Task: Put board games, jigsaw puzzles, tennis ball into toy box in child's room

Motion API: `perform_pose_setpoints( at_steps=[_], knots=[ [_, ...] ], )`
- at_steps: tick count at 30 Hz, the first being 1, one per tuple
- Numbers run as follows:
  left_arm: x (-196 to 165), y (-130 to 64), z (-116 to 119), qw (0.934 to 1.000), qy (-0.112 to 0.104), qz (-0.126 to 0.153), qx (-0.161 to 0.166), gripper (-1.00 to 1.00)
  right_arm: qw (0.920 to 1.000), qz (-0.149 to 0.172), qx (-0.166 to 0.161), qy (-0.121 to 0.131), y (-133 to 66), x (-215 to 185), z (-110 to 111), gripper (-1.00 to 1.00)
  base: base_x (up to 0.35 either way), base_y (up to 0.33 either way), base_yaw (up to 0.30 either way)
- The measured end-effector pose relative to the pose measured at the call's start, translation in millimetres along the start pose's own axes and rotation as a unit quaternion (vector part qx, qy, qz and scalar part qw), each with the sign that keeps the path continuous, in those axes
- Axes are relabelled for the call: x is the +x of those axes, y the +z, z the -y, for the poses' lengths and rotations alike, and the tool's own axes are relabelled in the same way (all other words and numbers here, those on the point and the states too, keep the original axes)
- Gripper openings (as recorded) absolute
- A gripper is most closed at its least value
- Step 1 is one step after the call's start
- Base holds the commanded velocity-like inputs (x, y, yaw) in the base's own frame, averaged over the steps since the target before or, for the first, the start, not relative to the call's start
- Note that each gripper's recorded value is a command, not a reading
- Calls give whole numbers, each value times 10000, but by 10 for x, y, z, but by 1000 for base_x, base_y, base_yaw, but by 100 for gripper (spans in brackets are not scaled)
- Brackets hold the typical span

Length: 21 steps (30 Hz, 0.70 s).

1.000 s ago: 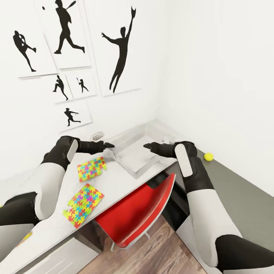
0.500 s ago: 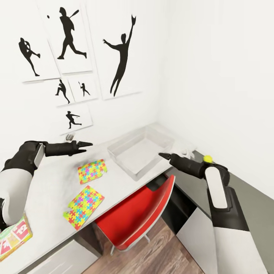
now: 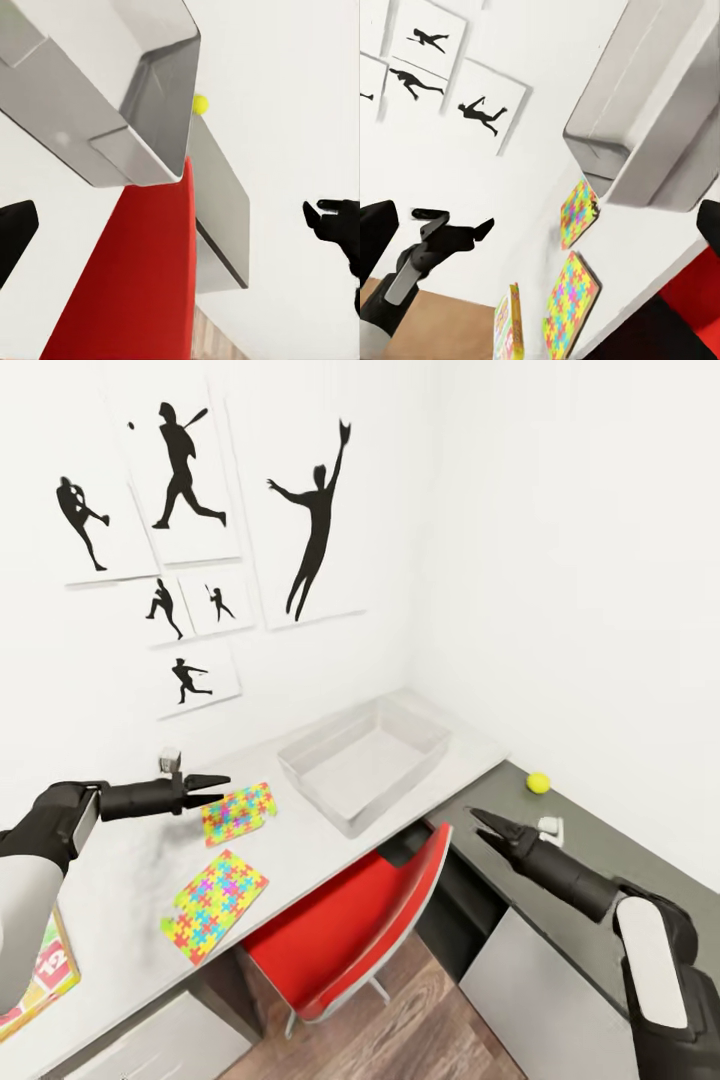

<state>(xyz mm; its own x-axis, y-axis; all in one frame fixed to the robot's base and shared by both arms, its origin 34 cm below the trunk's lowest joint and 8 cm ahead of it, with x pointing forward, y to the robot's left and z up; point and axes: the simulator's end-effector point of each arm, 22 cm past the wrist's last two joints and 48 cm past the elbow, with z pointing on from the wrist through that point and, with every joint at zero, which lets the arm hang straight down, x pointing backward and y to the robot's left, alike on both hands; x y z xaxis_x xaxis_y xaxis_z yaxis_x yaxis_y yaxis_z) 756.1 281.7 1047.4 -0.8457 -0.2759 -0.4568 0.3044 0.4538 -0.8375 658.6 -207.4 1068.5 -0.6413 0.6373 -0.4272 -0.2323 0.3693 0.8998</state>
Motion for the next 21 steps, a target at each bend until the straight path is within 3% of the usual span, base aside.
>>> perform_pose_setpoints(
  at_steps=[3,8,11,17,20,21],
  knots=[
    [67,-11,54,9999,-31,-27,158,100,9988,376,-254,164,-381,-25,43,100,-71,-105,0],
    [178,-31,60,9996,-107,-55,242,100,9969,708,-228,256,-808,157,216,100,-22,-33,0],
    [254,-45,70,9993,-163,-75,322,100,9959,864,-202,187,-960,251,273,100,-6,-9,0],
    [477,-98,118,9975,-237,-139,650,100,9943,1040,-213,16,-1070,356,312,100,-2,-3,0],
    [592,-165,21,9978,-286,-167,574,100,9952,975,-101,-32,-1070,443,384,100,0,0,0],
    [758,-270,-129,9980,-414,-207,438,100,9961,882,-5,-50,-1078,542,443,100,0,0,0]
  ],
)
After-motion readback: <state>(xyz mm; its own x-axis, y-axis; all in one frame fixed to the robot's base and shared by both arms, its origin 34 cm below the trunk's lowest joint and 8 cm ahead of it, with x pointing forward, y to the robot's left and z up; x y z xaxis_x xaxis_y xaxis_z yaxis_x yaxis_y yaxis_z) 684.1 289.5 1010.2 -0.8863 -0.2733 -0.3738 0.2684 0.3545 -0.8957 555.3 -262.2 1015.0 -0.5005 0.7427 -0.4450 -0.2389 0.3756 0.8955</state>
